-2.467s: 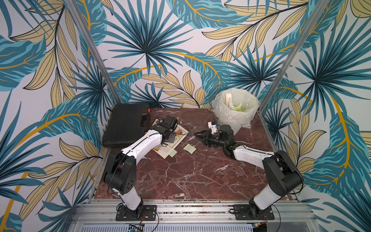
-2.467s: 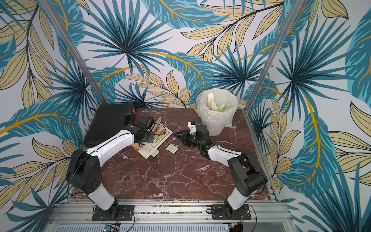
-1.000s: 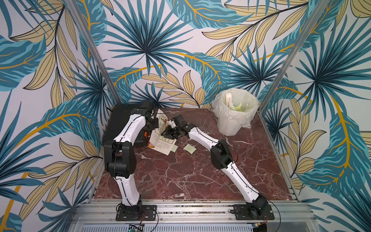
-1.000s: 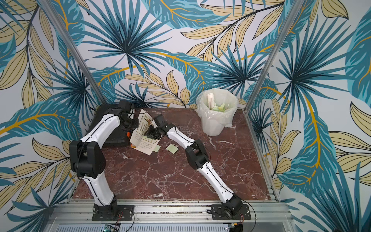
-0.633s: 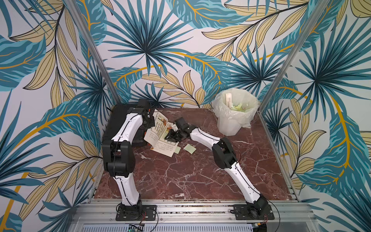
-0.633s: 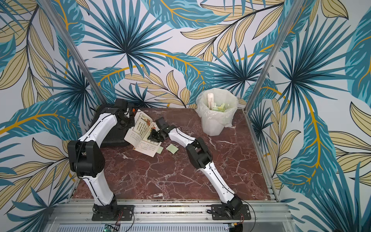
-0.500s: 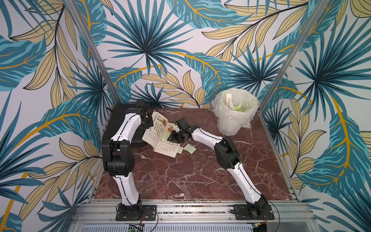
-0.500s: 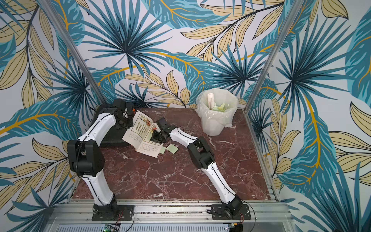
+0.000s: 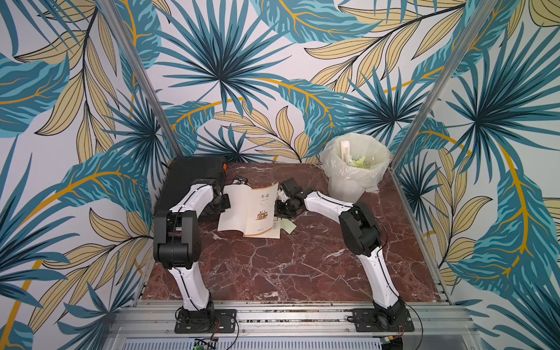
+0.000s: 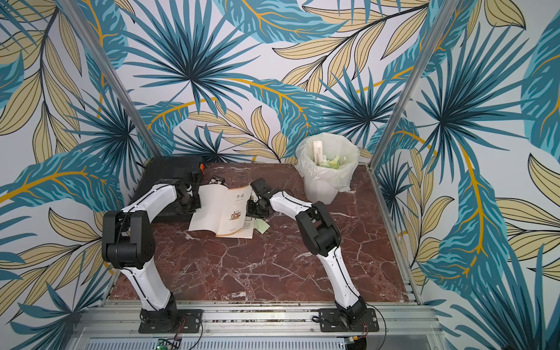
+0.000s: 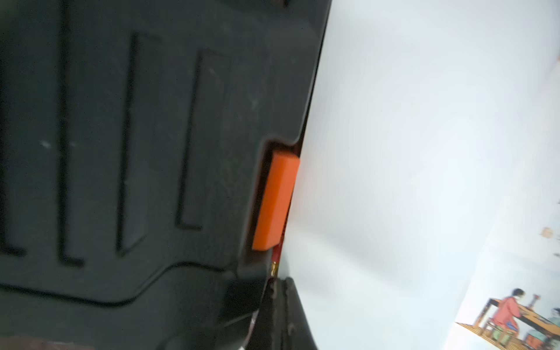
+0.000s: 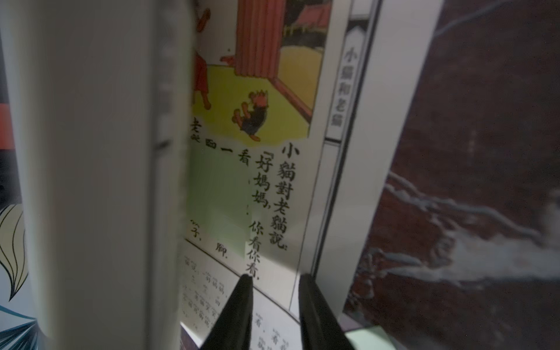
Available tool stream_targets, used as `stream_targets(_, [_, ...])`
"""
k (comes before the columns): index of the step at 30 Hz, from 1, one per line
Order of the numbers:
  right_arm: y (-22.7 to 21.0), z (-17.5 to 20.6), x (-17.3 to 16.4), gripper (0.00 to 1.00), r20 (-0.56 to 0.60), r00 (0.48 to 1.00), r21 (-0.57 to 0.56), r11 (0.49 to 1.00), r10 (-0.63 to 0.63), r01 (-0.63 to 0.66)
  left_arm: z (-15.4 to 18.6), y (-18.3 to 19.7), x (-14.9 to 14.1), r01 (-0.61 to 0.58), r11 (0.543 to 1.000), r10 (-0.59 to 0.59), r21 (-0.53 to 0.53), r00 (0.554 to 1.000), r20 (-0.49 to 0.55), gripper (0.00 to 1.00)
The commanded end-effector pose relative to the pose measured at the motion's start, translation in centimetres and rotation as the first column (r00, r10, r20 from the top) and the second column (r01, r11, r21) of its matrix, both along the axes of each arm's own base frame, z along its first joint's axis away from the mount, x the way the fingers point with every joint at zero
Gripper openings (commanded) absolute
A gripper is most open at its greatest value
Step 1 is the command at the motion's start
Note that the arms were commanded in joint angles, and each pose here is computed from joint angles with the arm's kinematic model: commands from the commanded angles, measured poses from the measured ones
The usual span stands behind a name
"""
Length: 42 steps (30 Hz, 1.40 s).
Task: Peel off the used sticky note
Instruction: Open the book at the center of the board.
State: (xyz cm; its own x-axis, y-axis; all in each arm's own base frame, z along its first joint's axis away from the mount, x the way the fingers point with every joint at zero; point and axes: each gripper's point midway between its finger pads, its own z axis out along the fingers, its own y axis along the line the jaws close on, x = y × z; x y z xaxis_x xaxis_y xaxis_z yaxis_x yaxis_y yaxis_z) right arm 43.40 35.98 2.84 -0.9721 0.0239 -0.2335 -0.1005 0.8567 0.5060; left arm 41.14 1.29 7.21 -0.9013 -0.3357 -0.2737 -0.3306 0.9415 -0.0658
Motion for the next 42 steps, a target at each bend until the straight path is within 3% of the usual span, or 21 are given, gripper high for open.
stream_targets(1, [-3.9, -5.3, -2.8, 0.31, -0.136, 0.991, -0.197, 0.98, -0.013, -0.014, 0.8, -0.8, -0.2, 0.009, 0.999, -0.007, -0.049, 0.999, 0.05, 0.0])
stream_targets(9, [-1.8, -2.5, -1.4, 0.31, -0.096, 0.995, -0.137, 0.99, 0.013, -0.026, 5.7, -4.7, -0.1, 0.152, 0.987, -0.141, -0.06, 0.979, 0.15, 0.22])
stream_targets(18, [0.3, 1.0, -0.6, 0.31, -0.043, 0.997, -0.098, 0.993, 0.063, -0.067, 6.7, -6.0, -1.7, 0.184, 0.978, -0.161, -0.103, 0.967, 0.197, 0.45])
stream_targets(23, [1.9, 2.5, -0.5, 0.31, -0.026, 0.995, -0.066, 0.993, 0.094, -0.095, 9.4, -9.3, -3.3, 0.292, 0.951, -0.257, -0.099, 0.928, 0.27, 0.55])
stream_targets(27, [2.8, 3.5, -0.5, 0.32, -0.012, 0.994, -0.057, 0.992, 0.113, -0.114, 10.8, -12.4, -5.4, 0.384, 0.923, -0.356, -0.031, 0.882, 0.309, 0.68])
stream_targets(32, [3.7, 4.1, -0.6, 0.32, -0.005, 0.991, -0.057, 0.99, 0.133, -0.133, 10.9, -14.3, -6.8, 0.437, 0.9, -0.411, -0.002, 0.849, 0.333, 0.86])
stream_targets(42, [4.8, 4.6, -0.5, 0.32, 0.001, 0.989, -0.054, 0.988, 0.146, -0.146, 8.3, -16.5, -7.1, 0.493, 0.865, -0.5, 0.097, 0.826, 0.259, 0.94])
